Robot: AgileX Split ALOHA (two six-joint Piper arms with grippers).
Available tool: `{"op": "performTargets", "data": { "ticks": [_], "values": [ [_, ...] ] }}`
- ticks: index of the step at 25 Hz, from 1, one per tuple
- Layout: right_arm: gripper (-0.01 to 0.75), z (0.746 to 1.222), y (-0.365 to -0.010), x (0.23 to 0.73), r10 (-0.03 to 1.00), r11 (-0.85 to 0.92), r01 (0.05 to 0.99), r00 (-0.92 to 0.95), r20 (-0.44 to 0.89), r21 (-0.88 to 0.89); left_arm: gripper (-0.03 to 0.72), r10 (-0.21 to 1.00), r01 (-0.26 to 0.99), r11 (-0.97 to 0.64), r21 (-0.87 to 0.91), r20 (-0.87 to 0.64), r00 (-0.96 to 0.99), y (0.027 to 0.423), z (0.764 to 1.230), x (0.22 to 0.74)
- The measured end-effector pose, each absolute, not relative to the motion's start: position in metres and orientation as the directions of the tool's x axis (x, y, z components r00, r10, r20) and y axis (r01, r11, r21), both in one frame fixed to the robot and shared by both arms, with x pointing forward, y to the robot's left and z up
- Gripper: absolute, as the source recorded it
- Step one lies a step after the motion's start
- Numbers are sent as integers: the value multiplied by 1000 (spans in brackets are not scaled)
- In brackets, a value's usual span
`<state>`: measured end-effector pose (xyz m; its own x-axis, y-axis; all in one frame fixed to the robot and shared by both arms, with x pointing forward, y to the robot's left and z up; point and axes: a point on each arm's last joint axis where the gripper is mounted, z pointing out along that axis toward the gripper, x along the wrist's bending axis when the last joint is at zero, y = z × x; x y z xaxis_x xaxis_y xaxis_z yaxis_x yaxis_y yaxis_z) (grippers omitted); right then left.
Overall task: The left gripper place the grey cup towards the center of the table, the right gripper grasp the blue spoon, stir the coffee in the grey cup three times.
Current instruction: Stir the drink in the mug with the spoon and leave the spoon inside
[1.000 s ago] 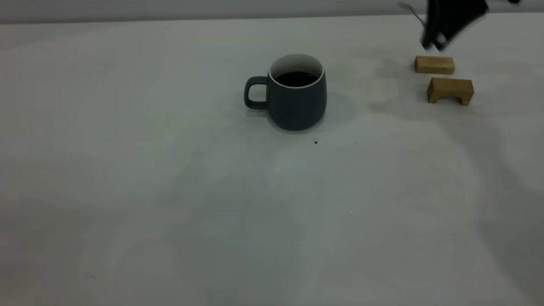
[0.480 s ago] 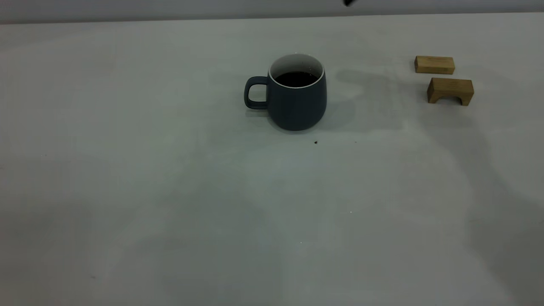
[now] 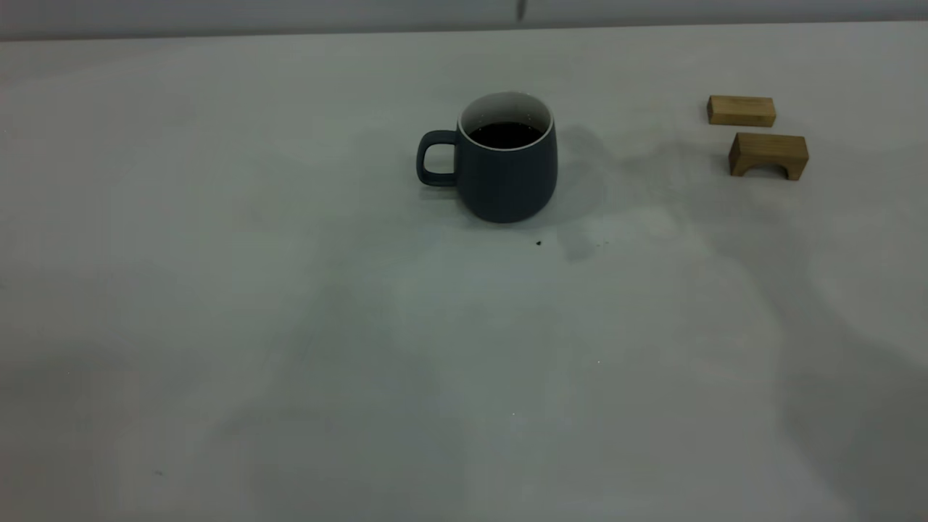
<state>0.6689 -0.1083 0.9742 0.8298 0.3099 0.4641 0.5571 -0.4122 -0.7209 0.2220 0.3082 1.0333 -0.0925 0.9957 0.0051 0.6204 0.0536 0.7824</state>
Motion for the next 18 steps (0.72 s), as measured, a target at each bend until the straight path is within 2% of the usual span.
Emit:
{"op": "performTargets", "data": {
  "ticks": [2,5,11,15,18],
  "values": [
    [134,975,-101,666,271,-428,472,881,388,-771,351,996,620,54,782,5,-92,308,1033,222],
    [134,975,-93,662,251,-437,409,911,328,-801,351,996,620,54,782,5,-92,308,1033,222],
    [134,973,-87,662,229,-418,371,926,299,-829,351,996,620,54,782,5,-92,308,1033,222],
    [134,952,-86,667,203,-408,316,946,252,-857,351,996,620,54,782,5,-92,308,1033,222],
    [134,935,-88,670,209,-408,314,946,247,-857,351,996,620,54,782,5,-92,308,1033,222]
  ]
}}
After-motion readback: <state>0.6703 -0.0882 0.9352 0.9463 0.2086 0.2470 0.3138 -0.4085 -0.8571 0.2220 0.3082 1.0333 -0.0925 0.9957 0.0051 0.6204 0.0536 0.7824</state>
